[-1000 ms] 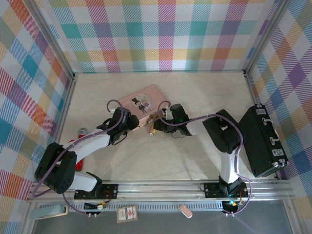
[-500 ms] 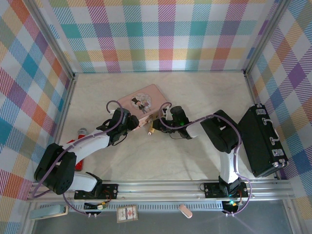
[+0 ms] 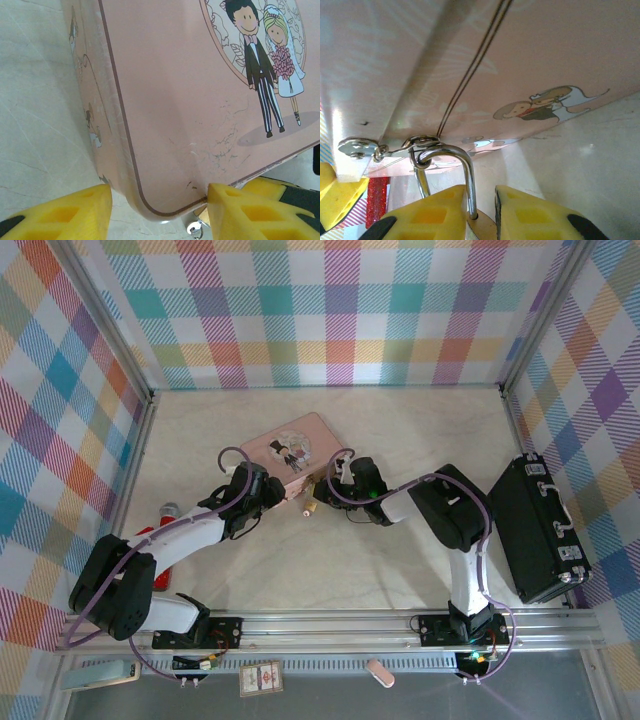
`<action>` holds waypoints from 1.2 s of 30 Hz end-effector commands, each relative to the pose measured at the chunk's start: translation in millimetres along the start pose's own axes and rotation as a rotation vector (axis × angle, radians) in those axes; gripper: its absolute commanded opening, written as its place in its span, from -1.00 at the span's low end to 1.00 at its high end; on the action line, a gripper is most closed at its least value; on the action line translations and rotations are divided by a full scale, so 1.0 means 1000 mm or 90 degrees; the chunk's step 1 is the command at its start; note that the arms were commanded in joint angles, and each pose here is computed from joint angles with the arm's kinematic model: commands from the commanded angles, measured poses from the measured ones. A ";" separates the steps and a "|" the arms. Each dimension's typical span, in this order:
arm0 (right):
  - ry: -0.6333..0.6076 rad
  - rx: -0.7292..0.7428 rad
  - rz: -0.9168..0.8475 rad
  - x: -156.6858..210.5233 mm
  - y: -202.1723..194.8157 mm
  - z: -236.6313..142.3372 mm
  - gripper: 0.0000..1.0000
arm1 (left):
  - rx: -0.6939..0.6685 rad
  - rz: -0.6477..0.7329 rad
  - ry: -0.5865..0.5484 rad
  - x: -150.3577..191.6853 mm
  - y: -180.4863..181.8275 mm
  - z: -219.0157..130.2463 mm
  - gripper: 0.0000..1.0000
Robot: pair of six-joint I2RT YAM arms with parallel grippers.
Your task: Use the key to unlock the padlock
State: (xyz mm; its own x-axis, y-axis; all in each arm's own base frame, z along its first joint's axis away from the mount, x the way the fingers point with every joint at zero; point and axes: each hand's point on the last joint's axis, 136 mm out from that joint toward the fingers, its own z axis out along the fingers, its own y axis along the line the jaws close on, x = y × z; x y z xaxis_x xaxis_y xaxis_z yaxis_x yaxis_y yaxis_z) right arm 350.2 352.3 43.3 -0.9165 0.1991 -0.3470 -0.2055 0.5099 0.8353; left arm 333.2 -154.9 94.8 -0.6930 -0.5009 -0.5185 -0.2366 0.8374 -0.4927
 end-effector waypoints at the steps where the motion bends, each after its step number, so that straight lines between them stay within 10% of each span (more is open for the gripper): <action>1: 0.011 -0.045 -0.013 -0.002 0.016 0.010 -0.55 | -0.056 0.020 0.050 0.027 0.026 0.000 0.04; 36: -0.097 -0.039 0.050 -0.037 0.014 0.023 -0.60 | -0.037 0.002 0.044 0.030 0.021 -0.003 0.02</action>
State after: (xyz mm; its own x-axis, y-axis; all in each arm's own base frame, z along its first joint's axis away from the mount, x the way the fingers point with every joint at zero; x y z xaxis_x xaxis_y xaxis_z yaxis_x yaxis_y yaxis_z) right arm 378.2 366.7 43.4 -0.9025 0.3045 -0.3046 -0.1242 0.4932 0.8610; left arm 310.8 -151.3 72.8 -0.7358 -0.4882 -0.4694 -0.2714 0.8476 -0.4560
